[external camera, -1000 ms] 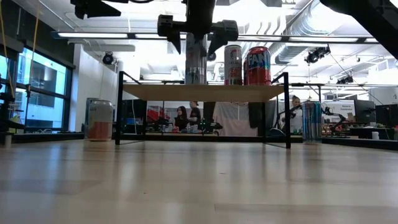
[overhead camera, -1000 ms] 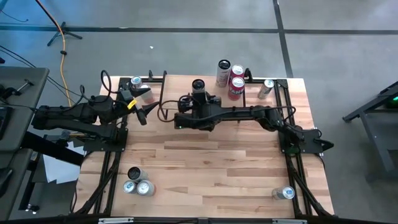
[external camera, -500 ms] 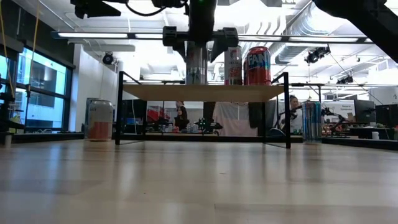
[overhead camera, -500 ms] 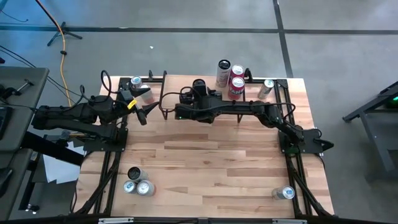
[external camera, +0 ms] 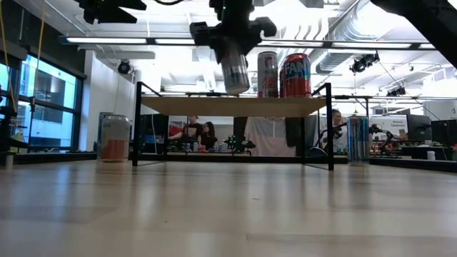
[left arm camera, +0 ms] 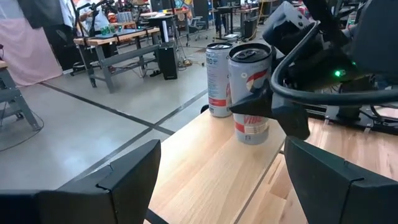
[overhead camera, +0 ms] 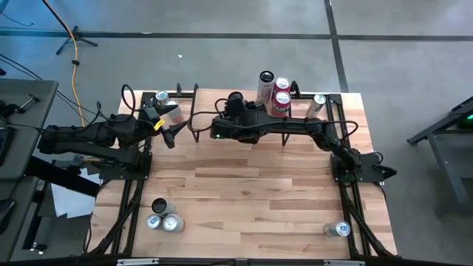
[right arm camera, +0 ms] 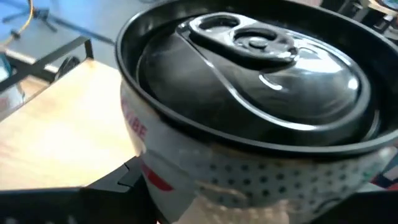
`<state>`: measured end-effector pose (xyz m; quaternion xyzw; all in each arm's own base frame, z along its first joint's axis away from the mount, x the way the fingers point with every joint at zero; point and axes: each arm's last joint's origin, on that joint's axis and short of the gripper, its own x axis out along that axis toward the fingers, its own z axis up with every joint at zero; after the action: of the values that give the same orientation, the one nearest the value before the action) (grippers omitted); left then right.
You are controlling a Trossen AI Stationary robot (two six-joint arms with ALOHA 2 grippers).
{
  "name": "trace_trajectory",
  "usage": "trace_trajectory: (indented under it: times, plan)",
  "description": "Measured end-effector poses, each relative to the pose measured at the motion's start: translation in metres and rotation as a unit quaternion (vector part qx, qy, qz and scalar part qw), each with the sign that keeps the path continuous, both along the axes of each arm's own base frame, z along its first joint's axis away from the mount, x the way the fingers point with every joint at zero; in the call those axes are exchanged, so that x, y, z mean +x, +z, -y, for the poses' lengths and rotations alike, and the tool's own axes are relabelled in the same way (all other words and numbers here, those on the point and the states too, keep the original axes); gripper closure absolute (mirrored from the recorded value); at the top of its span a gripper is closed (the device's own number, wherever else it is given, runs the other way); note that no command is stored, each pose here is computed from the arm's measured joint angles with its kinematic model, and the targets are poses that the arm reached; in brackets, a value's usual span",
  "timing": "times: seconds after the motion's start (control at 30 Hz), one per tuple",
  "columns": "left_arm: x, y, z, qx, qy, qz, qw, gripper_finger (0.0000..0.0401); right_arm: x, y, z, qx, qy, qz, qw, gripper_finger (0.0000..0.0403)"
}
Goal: Place canned beverage on shelf
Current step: Put the top white-pink soda can on the shelf aligned with the white-pink soda can
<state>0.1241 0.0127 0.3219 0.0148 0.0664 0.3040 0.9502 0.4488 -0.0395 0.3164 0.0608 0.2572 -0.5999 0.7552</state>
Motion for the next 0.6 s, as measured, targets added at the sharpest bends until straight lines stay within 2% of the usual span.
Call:
trace_trajectory:
  times: [0.17,0.33,0.6]
  plan:
    - [0.000,0.000,0.000,0.000,0.000,0.000,1.000,0.0098,0.001,0.011,-0.005,0.021,0.076,-0.047,0.996,0.0170]
    - [0.000,0.000,0.000,0.000,0.000,0.000,1.000,0.0098,0.007,0.015,-0.006,0.053,0.184,-0.089,0.977,0.0170]
    - [0.000,0.000,0.000,0.000,0.000,-0.001,1.000,0.0098,0.005,0.014,0.008,0.068,0.211,-0.125,0.967,0.0170]
